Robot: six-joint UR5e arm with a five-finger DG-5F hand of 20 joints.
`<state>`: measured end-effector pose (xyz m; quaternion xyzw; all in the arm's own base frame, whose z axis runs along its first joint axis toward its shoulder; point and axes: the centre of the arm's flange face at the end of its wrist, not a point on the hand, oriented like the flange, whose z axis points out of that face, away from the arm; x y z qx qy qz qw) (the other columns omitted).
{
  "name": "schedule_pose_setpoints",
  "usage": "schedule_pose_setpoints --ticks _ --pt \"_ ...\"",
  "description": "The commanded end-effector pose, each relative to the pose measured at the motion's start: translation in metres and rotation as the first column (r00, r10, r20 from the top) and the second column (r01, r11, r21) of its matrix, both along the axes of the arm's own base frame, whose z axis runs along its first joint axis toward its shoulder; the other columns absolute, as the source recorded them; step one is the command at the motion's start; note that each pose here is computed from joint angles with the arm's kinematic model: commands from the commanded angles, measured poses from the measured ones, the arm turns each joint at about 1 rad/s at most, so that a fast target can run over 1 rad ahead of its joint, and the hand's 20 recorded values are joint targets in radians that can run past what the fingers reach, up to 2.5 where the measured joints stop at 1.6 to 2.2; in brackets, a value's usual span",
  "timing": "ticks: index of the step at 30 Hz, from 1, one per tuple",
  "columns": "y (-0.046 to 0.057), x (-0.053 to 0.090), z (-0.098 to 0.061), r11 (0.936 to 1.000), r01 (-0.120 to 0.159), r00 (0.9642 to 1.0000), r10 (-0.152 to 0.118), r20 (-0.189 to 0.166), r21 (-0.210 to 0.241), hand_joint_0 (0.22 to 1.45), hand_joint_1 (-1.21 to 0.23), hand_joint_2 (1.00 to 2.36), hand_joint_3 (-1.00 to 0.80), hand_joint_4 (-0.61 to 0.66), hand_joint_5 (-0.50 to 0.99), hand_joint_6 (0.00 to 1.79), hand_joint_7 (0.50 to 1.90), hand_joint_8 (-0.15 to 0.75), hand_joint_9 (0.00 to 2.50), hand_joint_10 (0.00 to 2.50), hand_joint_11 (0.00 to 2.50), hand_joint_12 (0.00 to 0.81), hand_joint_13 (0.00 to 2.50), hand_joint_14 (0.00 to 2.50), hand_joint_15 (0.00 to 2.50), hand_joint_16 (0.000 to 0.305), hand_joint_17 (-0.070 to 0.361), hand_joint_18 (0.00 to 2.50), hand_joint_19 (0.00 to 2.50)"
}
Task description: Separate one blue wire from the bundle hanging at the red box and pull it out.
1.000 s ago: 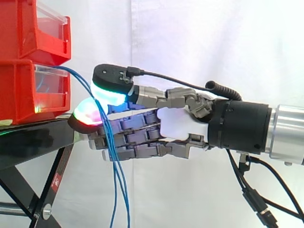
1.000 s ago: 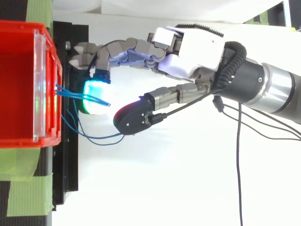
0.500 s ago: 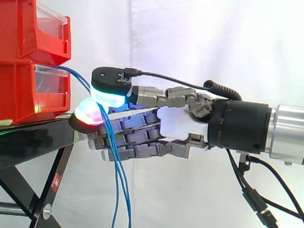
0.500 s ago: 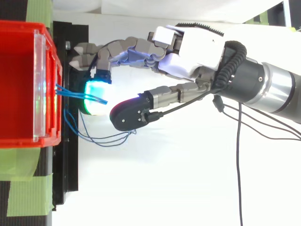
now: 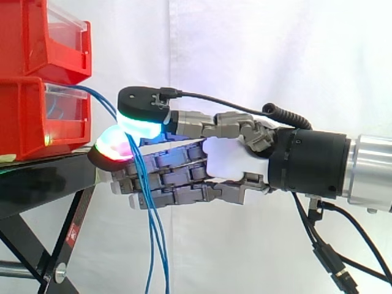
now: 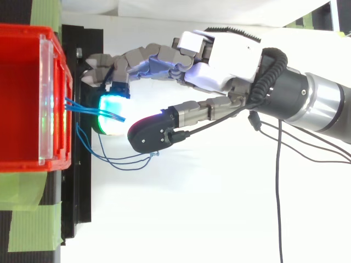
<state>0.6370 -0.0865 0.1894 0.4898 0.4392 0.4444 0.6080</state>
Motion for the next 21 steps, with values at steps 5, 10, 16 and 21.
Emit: schedule_pose_setpoints --ticks 5,10,16,21 --pt "0.001 -0.001 -0.002 0.9999 -0.011 0.9998 0.011 -0.016 0.0 0.59 -0.76 1.03 -0.11 0.2 -0.18 0.81 1.07 0.347 0.53 0.0 0.18 0.392 0.26 0.0 0.06 0.061 0.137 0.27 0.09" --pt "0.003 -0.001 -0.001 0.9997 -0.025 0.9995 0.025 -0.017 -0.001 0.59 -0.77 1.03 -0.09 0.2 -0.18 0.81 1.08 0.349 0.57 0.01 0.21 0.394 0.28 0.0 0.07 0.061 0.137 0.3 0.1" --pt "0.004 -0.002 0.006 0.9995 -0.032 0.9995 0.032 -0.006 -0.001 0.57 -0.76 1.03 -0.01 0.19 -0.18 0.83 1.14 0.352 0.62 0.01 0.26 0.399 0.31 0.0 0.07 0.061 0.137 0.32 0.09" --pt "0.003 -0.006 0.015 0.9995 -0.032 0.9992 0.032 -0.023 -0.003 0.56 -0.73 1.03 0.08 0.18 -0.18 0.86 1.2 0.362 0.67 0.01 0.3 0.403 0.33 0.0 0.08 0.061 0.138 0.33 0.1"
